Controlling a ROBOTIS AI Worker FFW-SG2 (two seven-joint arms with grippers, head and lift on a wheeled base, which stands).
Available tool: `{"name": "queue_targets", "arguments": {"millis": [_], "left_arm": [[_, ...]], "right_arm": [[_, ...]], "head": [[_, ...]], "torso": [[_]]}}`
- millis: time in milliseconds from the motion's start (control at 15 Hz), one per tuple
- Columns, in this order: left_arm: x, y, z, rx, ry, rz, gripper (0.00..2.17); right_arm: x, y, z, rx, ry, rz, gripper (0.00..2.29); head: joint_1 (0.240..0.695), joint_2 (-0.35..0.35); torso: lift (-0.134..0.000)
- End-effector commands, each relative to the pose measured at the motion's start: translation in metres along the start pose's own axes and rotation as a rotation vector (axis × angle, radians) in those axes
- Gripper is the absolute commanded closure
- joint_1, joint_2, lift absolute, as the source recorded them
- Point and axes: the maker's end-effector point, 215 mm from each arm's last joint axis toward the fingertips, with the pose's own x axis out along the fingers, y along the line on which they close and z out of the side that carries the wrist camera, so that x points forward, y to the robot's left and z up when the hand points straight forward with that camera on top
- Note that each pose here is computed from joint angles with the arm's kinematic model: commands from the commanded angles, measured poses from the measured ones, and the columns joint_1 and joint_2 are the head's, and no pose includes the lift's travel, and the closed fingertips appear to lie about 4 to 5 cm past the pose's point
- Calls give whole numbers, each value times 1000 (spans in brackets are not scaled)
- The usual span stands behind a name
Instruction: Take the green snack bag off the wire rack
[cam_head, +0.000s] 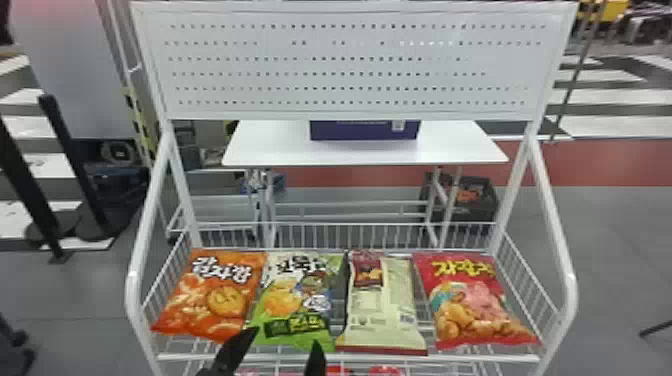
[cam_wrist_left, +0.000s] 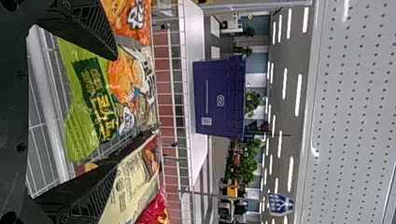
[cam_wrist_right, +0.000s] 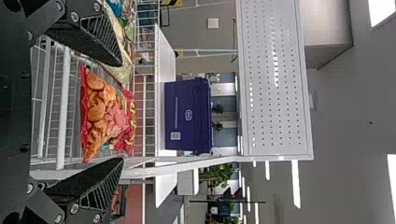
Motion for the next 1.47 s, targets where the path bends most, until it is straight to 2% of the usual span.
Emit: {"name": "queue_targets", "arguments": {"millis": [0, 333, 667, 800, 933, 1000, 1133, 1400], "left_arm": [[24, -28, 1, 10, -3, -37, 83], [81, -25, -22, 60, 79, -18, 83], [101, 11, -47, 70, 134, 29, 107], [102, 23, -50, 64, 143, 44, 414], [100, 27, -53, 52, 152, 56, 1501], [98, 27, -54, 42, 157, 55, 1750], [93, 19, -42, 34, 140, 37, 1794], [59, -1, 14, 3, 34, -9, 1791]], "right_arm": [[0, 3, 2, 5, -6, 2, 174], [-2, 1, 0, 1, 2, 0, 174], [-4, -1, 0, -3, 6, -3, 174], [-4, -2, 0, -6, 6, -3, 174], [-4, -3, -1, -4, 7, -5, 174], [-4, -3, -2, -3, 9, -6, 174], [-3, -5, -3, -4, 11, -8, 174], [-1, -9, -4, -7, 11, -14, 174]], "head": [[499, 0], [499, 0], [499, 0], [499, 0], [499, 0], [499, 0], [499, 0], [499, 0]], "torso": [[0], [0], [0], [0], [0], [0], [0], [0]]}}
